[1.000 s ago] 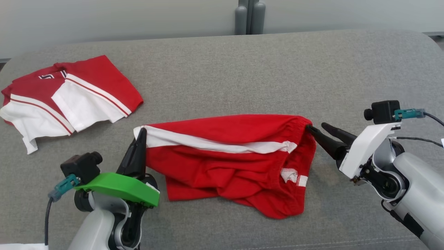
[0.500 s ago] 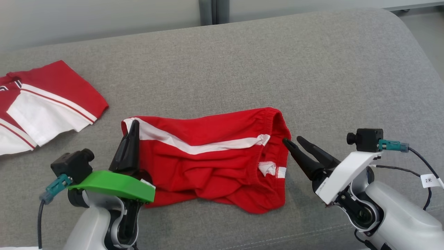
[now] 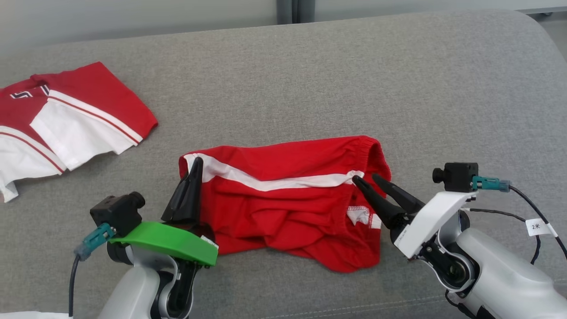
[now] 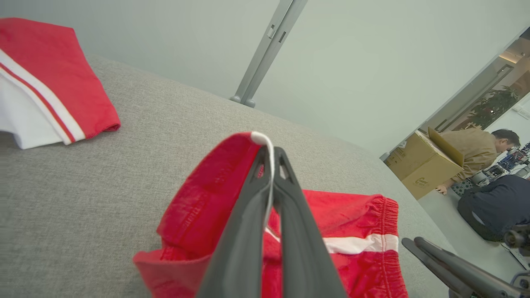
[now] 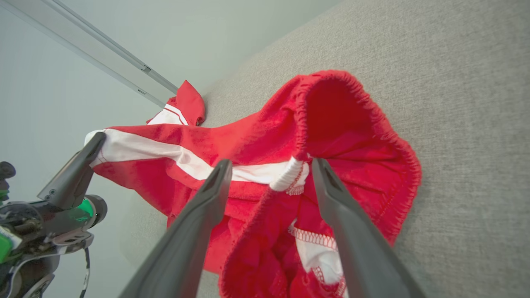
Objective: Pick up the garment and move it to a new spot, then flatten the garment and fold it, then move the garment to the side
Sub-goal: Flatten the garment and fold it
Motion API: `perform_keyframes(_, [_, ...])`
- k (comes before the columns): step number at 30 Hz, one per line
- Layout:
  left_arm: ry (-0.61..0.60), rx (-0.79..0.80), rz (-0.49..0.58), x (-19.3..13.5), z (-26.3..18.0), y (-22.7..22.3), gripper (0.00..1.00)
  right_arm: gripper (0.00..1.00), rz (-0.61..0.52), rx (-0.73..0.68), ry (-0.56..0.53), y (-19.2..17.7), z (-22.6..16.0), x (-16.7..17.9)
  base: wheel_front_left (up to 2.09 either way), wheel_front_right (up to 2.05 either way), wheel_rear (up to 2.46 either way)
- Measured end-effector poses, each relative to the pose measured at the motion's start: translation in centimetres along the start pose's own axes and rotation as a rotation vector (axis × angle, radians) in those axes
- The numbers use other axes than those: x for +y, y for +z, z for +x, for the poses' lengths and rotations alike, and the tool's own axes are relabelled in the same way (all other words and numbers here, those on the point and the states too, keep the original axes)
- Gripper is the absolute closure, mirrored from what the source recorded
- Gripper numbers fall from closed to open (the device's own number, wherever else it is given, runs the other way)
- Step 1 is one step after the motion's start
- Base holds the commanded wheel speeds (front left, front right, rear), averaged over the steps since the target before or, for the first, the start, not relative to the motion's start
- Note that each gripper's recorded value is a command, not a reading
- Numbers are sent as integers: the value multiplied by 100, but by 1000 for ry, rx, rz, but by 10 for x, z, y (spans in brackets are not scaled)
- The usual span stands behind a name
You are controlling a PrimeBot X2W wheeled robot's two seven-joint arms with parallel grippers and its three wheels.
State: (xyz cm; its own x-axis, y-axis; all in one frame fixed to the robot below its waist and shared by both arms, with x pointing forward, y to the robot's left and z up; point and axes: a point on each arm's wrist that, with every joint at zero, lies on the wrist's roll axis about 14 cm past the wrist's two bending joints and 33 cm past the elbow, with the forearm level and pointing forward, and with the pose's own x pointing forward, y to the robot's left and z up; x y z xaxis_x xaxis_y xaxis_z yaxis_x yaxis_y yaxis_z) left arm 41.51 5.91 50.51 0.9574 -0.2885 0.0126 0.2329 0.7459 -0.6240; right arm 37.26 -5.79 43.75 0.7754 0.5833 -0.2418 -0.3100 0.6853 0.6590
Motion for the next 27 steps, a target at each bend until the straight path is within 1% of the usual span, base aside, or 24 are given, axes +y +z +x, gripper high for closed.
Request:
perform_keyframes(4, [18, -11, 4, 6, -4, 4, 100, 6, -3, 37, -23, -9, 4, -9, 0, 0, 0])
perform_keyframes(7, [33, -20, 6, 10, -6, 7, 100, 13, -3, 61, -29, -14, 8, -11, 0, 0, 0])
perform_keyframes(9, [41, -26, 7, 13, -7, 9, 100, 26, -2, 64, -27, -13, 13, -11, 0, 0, 0])
perform_keyframes(11, [49, -31, 8, 15, -8, 11, 100, 47, -8, 75, -21, -13, 17, -9, 0, 0, 0])
perform_keyframes(12, [50, -32, 8, 16, -8, 11, 100, 53, -8, 77, -18, -14, 19, -8, 0, 0, 0])
perform_keyframes(17, [54, -35, 9, 17, -9, 12, 100, 74, -9, 122, -37, -25, 18, -13, 0, 0, 0])
perform_keyframes(18, [54, -35, 9, 17, -9, 13, 100, 75, -10, 126, -41, -26, 18, -15, 0, 0, 0])
perform_keyframes(20, [56, -36, 9, 17, -9, 13, 100, 82, -10, 129, -47, -27, 17, -17, 0, 0, 0])
perform_keyframes(21, [56, -37, 9, 18, -9, 13, 100, 95, -11, 128, -49, -27, 17, -17, 0, 0, 0])
perform_keyframes(22, [57, -38, 10, 18, -9, 13, 100, 100, -12, 128, -49, -26, 17, -17, 0, 0, 0])
perform_keyframes(27, [64, -57, 8, 20, -7, 18, 100, 100, -27, 84, -25, -12, 22, -10, 0, 0, 0])
